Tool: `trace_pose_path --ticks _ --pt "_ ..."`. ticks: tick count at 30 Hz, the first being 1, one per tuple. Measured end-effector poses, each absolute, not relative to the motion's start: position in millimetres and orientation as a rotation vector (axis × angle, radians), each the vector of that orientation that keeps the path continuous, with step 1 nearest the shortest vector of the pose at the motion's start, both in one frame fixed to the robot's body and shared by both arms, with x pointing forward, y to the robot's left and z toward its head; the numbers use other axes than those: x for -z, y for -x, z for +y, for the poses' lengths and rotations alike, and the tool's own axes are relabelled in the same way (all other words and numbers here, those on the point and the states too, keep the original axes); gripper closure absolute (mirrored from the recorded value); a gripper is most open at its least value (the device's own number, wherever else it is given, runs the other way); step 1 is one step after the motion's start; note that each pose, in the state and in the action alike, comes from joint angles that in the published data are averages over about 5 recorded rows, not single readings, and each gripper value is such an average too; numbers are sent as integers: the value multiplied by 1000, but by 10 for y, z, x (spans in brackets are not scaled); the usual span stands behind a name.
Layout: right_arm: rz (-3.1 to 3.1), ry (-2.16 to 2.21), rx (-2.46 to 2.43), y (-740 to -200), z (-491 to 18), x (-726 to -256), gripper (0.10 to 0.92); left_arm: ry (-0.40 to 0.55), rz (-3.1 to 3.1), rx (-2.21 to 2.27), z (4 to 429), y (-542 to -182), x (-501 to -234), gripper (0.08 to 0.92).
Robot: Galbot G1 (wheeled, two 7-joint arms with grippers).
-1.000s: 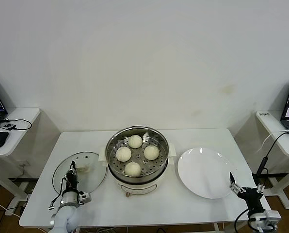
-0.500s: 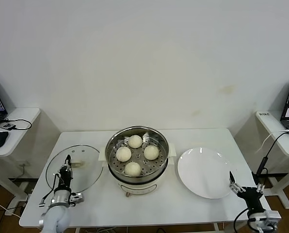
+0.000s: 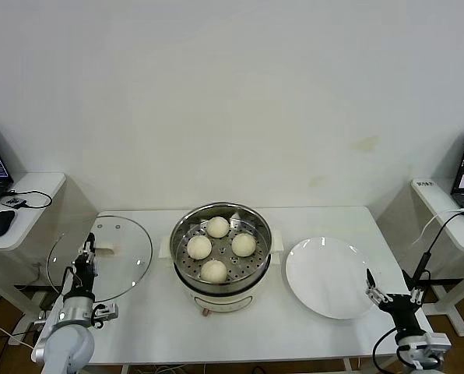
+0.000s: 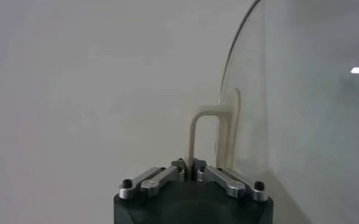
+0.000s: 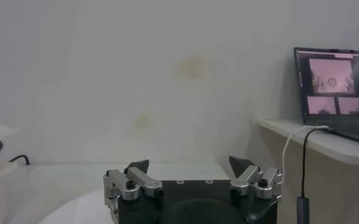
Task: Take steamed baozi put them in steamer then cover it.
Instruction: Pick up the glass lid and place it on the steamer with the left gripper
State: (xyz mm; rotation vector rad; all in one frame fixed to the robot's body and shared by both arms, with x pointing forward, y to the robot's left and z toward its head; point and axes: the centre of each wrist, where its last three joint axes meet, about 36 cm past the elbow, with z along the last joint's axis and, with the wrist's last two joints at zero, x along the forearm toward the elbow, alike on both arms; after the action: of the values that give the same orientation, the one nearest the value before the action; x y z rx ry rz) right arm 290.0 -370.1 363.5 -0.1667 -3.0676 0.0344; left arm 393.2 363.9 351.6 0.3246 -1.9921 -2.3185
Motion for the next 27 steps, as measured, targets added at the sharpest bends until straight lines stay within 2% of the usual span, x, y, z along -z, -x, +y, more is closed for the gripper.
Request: trace_pose_path --ticks 7,13,20,27 --pt "-3070 168 -32 -2926 -3708 -3629 200 -386 -2066 2238 3291 -3917 -3927 860" --pt "-3069 170 -34 -2963 -3731 -3611 200 -403 -2156 2179 2757 -3884 -4199 860" --pt "-3060 169 -37 -2987 -3746 -3595 200 -338 -2244 2122 2080 -3839 -4275 860" --pt "-3047 161 -44 -3005 -3739 -3557 200 -245 -2309 2061 1604 -3825 -4315 860"
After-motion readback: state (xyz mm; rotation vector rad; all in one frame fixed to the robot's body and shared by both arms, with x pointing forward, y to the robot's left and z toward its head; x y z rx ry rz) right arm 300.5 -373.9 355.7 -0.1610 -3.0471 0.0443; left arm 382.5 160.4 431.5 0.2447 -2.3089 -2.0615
